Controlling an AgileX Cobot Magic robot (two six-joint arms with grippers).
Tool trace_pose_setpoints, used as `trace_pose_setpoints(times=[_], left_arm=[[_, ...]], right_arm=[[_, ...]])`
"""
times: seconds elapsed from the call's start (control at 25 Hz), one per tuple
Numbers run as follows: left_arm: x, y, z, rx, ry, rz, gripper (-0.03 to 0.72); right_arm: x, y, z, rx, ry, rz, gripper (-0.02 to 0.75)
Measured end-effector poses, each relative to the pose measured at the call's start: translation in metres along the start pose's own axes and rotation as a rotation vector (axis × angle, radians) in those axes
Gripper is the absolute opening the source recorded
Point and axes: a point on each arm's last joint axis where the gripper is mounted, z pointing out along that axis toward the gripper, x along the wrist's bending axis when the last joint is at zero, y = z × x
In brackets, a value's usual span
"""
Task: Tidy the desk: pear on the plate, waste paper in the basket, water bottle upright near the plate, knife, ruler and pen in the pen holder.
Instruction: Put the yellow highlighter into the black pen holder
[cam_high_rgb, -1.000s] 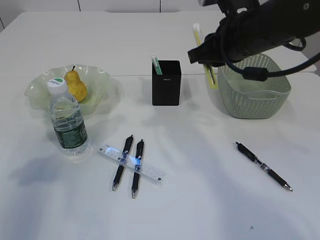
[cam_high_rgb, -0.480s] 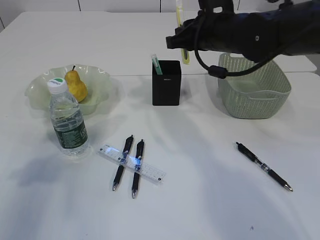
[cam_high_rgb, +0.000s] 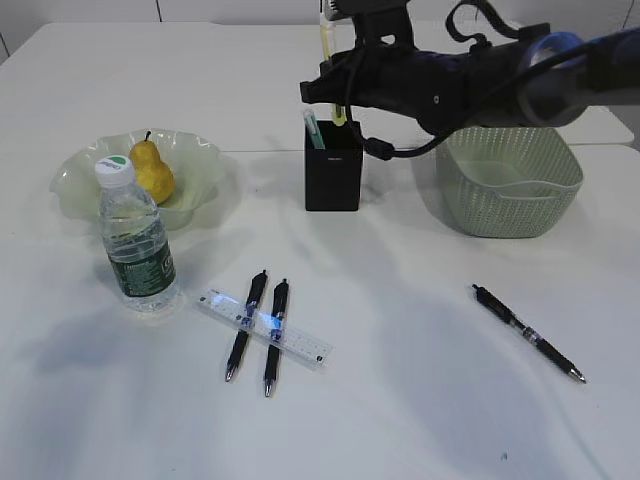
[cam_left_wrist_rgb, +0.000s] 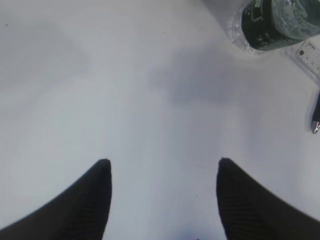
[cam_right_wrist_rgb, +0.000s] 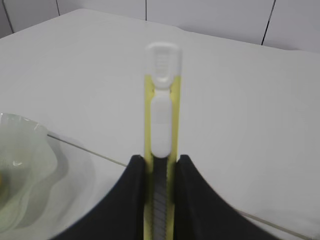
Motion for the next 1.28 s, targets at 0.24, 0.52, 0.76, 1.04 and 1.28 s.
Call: trace_pose_setpoints(times=[0.24,0.52,0.76,1.04,1.28], left_arm=[[0.000,0.000,0.000,0.000,0.000,0.000,0.467],[0.000,0.000,0.000,0.000,0.000,0.000,0.466],[0.000,0.000,0.000,0.000,0.000,0.000,0.466],[0.000,0.000,0.000,0.000,0.000,0.000,0.466],[0.000,-0.001,0.000,0.006,0.000,0.000,0.466]], right_arm=[[0.002,-0.026,0.019,-0.025,-0.002,0.002,0.106],[0.004,-0.046,0.029,0.000,0.000,0.002,0.106],[0.003,-0.050,0.031,-0.011,-0.011,0.036,0.111],[0.003,-0.049,0.031,-0.014,-0.013,0.043,0.185],[-0.002,-0.050,0.031,-0.014,-0.022,0.051,0.235]])
